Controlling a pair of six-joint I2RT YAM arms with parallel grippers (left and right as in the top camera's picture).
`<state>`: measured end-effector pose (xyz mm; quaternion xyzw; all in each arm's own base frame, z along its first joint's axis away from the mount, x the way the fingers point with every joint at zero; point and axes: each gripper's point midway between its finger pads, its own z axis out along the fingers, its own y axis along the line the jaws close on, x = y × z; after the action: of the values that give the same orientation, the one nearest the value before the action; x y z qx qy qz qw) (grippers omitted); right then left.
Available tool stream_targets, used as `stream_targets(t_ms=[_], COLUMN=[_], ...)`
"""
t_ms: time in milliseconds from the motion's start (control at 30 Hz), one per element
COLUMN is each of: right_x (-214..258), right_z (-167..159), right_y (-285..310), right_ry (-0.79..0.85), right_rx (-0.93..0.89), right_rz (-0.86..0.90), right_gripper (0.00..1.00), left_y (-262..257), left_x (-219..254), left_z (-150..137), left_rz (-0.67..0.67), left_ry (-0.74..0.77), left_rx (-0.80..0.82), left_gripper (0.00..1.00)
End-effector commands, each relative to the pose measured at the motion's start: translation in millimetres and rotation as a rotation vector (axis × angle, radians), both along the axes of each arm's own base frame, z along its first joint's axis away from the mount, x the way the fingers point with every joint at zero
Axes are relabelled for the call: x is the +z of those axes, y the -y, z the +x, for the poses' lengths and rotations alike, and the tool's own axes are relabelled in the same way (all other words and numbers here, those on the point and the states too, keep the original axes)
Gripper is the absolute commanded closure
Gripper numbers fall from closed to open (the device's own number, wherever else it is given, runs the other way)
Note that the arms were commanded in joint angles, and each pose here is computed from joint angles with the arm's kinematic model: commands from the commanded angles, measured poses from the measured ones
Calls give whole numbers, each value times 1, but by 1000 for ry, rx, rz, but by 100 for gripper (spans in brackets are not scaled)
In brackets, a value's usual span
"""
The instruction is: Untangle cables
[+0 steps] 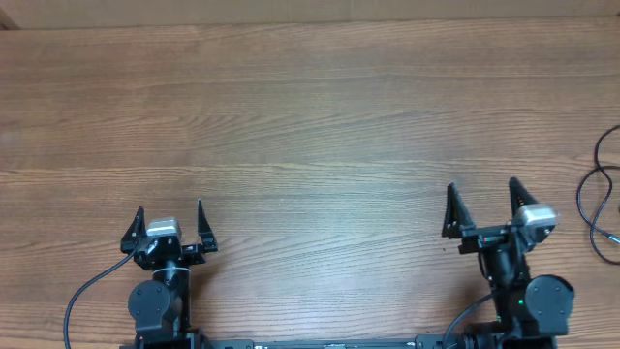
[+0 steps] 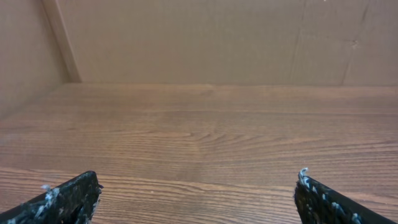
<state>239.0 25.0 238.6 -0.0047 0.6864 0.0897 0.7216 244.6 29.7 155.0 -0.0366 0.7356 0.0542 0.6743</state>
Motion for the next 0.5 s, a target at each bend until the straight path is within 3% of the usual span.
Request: stream_targets(t_ms=[0, 467], right_x=[-8, -26], right_z=[0, 5], right_y=[4, 26], right_ry=[25, 95], right_rx=[-21, -121], right_rz=[0, 4], right_gripper=[0, 0], left_y=[-1, -1], left_x=[1, 1], left_z=[0, 0], left_rz=[-13, -13], left_ry=[10, 10], left_rx=[1, 1], left_gripper=[0, 0])
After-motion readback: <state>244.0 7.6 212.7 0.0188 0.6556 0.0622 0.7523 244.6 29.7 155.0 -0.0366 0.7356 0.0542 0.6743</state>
